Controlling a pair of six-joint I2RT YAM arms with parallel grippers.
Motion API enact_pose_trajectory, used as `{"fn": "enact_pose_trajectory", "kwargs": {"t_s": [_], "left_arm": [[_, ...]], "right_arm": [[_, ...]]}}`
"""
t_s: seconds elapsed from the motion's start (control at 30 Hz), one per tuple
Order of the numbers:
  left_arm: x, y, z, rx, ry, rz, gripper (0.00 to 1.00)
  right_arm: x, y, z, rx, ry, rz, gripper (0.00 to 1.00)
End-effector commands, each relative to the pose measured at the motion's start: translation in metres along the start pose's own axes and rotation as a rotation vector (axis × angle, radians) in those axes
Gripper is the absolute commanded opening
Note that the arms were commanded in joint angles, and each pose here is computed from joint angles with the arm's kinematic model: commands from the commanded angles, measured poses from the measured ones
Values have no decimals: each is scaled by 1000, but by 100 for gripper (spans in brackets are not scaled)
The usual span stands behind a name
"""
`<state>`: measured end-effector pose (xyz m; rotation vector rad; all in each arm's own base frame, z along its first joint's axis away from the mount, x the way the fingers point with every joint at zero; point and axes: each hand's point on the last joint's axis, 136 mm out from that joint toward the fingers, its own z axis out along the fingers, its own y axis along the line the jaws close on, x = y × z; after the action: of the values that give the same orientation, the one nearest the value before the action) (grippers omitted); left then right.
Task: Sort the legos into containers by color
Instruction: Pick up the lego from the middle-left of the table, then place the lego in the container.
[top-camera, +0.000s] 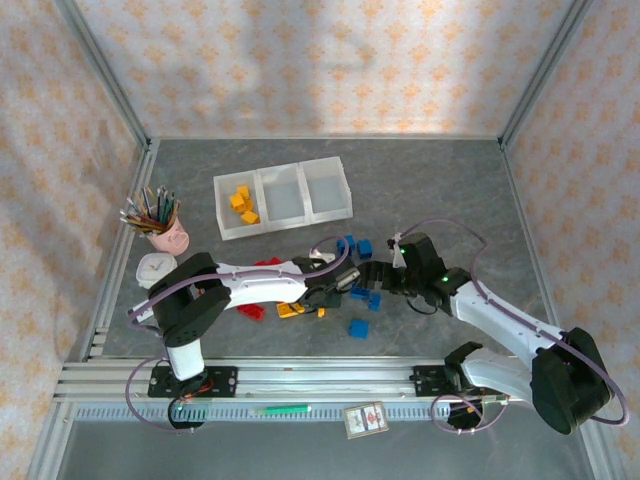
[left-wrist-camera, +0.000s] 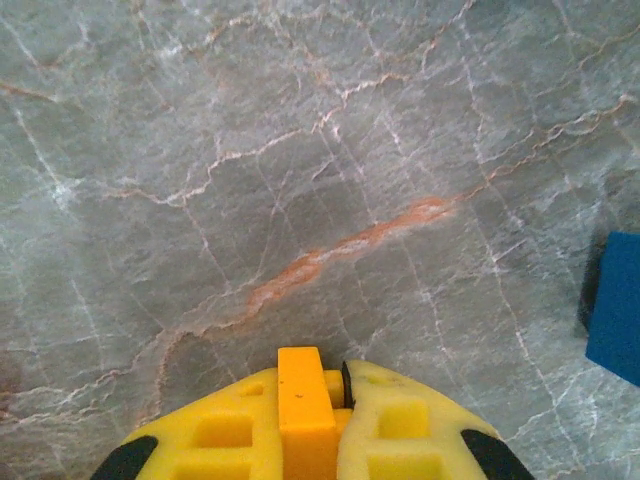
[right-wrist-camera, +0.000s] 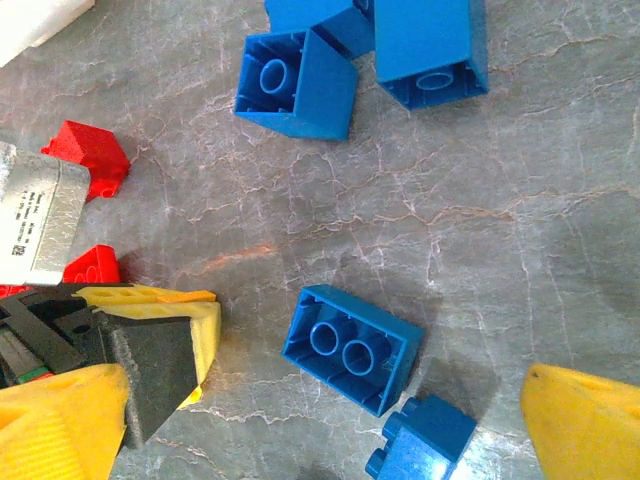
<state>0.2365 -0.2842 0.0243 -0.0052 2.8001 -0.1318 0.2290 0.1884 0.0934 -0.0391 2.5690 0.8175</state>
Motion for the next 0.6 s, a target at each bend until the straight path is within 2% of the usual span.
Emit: {"fn": "enact_pose_trajectory", "kwargs": {"t_s": [0.0,0.2,0.43,0.57], "left_arm": [[-31,-7,-32,12,-106,0,0],[-80,19,-76,-14,-250,-52,0],[-156,95,-120,-102,-443,-186,0],[-188,153,-122,-204,-497,-275,0]], "right_arm": [[-22,19,-12,-44,-61,-46,100],[-43,51,-20,-135,-118,-79,100],[-64,89,-11,-177,-162,-135,100],[-74,113,0,-213,-183,-161,100]]}}
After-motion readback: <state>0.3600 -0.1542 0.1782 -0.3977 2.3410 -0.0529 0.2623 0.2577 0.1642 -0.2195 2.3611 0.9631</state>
